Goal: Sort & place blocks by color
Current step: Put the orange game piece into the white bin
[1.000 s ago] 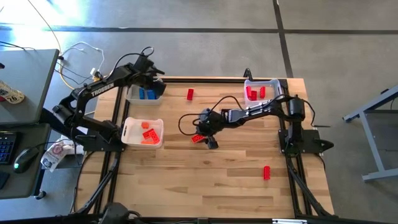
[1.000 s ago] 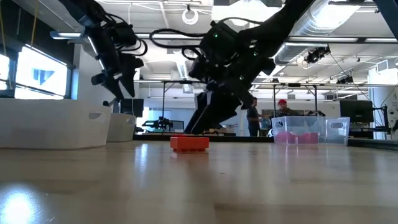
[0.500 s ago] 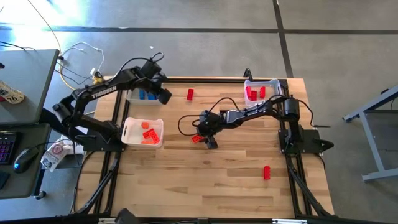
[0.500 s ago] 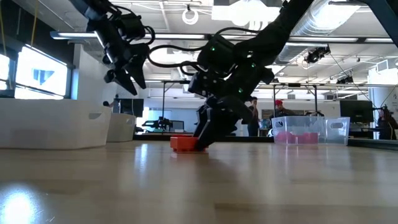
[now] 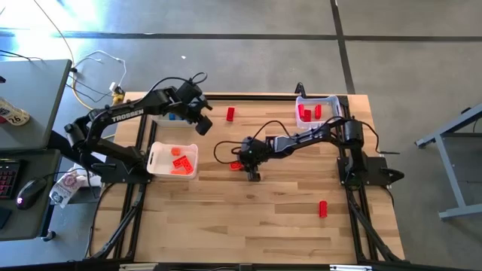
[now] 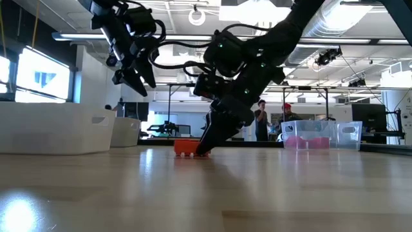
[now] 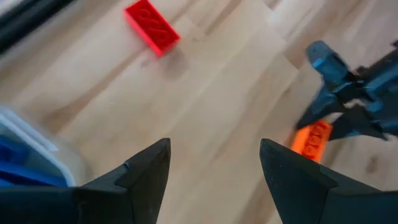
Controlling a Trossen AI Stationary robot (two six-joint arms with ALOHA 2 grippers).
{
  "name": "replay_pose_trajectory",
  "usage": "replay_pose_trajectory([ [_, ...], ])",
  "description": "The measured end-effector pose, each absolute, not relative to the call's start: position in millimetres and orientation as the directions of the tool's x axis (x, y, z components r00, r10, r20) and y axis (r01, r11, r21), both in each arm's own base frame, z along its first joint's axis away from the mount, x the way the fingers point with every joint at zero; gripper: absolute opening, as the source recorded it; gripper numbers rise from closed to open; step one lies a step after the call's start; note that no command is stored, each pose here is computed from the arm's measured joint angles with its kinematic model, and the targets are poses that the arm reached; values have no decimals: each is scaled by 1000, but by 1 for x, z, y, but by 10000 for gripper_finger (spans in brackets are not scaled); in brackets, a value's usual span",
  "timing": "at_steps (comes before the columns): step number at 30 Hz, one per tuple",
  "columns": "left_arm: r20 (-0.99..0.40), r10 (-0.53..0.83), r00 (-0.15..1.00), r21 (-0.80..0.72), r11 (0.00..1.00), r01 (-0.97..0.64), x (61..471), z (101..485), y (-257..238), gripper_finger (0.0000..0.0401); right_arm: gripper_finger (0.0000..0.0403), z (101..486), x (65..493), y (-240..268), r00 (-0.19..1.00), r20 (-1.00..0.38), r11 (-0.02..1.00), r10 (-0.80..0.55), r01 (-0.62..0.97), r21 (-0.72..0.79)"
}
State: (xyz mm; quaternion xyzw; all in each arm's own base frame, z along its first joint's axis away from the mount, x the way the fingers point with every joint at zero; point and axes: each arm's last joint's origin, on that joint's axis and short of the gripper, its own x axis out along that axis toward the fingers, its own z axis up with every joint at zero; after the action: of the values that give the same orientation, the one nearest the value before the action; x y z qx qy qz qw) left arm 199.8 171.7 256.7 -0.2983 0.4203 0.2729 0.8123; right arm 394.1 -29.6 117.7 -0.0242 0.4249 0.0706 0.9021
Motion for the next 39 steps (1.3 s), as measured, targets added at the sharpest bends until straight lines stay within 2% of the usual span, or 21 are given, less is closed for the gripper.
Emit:
replay_pose_trajectory([
  [6,-829,105,549,-329,702,-631,209,257,161,234,112,134,396,-14,678,-735,995,4,-75,-65],
  [21,-824,16,567,-357,762,-540,231,258,128,234,112,172,396,15,751,-573,936,-327,173,-307],
  [30,-790,-22,612,-385,795,-468,246,261,108,234,112,184,400,15,795,-482,902,-367,177,-394],
  [39,-759,-42,650,-427,785,-448,256,264,94,234,112,195,405,22,850,-369,850,-375,157,-502],
])
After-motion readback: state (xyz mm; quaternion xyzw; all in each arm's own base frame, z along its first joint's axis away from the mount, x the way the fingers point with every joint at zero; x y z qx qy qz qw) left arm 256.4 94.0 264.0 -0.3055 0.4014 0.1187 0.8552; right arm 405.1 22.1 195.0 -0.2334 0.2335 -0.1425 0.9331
